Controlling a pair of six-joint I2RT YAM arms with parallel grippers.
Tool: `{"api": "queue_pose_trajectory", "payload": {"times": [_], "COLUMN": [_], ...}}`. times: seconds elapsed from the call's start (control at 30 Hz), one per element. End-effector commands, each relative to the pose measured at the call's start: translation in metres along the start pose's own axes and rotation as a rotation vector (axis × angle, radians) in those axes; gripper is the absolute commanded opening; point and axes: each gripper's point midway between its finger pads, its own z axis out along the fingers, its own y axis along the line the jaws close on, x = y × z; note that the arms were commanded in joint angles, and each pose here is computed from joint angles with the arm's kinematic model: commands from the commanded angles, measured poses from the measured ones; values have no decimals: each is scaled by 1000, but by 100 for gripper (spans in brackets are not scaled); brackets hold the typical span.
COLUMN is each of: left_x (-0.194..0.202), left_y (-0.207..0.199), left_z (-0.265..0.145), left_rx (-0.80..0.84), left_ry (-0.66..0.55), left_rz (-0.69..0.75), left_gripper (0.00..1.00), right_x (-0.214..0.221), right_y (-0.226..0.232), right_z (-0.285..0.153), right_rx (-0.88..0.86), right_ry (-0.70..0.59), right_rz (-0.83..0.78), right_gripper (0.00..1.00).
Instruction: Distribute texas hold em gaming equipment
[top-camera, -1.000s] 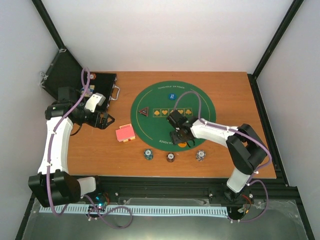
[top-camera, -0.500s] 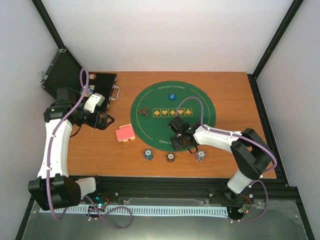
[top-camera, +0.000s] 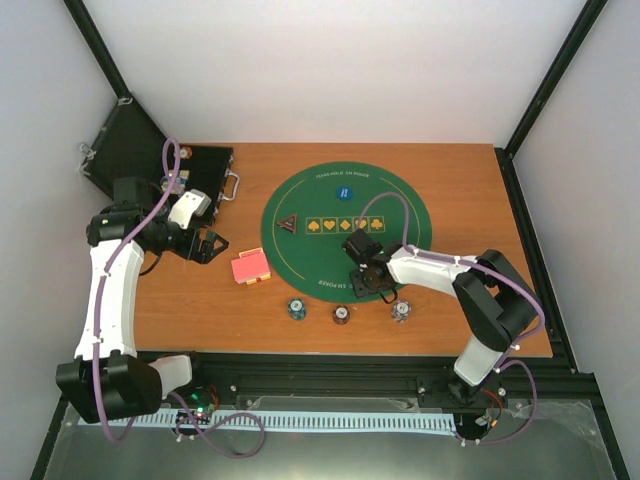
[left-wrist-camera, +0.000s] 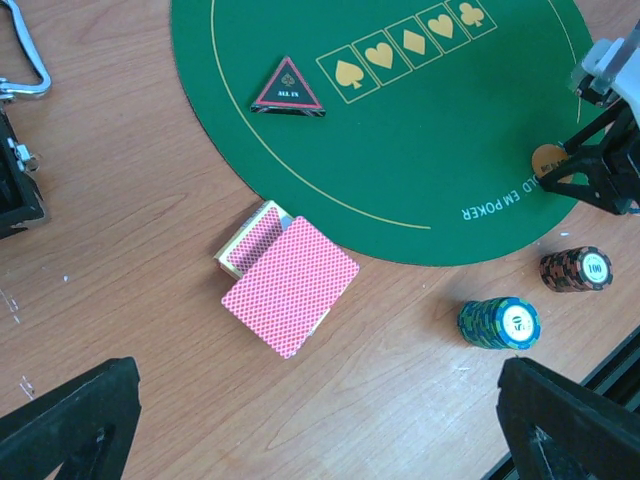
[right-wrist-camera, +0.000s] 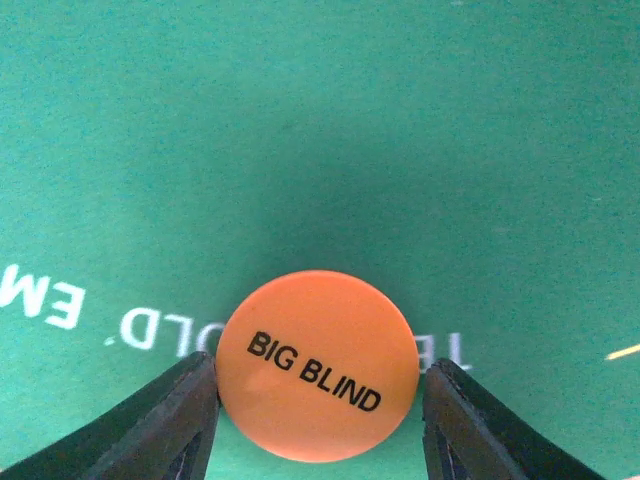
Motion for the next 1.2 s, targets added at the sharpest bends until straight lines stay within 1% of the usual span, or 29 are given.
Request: {"api": "queue_pose_trajectory", "payload": {"times": [0.0, 0.33, 0.47, 0.53, 0.63, 0.8, 0.87, 1.03, 1.17], "left_x": [0, 1, 2, 3, 5, 5, 5, 7, 13], "left_y": [-3, -2, 1, 2, 4, 11, 15, 20, 17], "left_z": [-8, -6, -4, -2, 0, 2, 3, 3, 5], "left_rx": [-10, -17, -16, -17, -24, -51, -67, -107, -104], "left_ry": [-10, -9, -1, 5, 11, 16, 20, 7, 7], "left_rz": [27, 25, 13, 9, 4, -7, -21, -10, 28], "left_gripper": [100, 100, 100, 100, 100, 100, 100, 100, 100], "right_x": [-1, -15, -27, -35, -48, -53, -46, -21, -12], "right_y": [-23, -49, -57, -53, -26, 48, 79, 144, 168], "right_z": [6, 6, -9, -25, -54, -96, -104, -103, -92], "right_rx": [39, 74, 124, 125, 89, -58, -125, -201, -224], "right_ry": [2, -8, -30, -57, -116, -181, -184, -136, -91], "right_rz": [22, 46, 30, 16, -31, -98, -133, -257, -303], "right_gripper": [55, 53, 52, 56, 63, 78, 84, 91, 90]}}
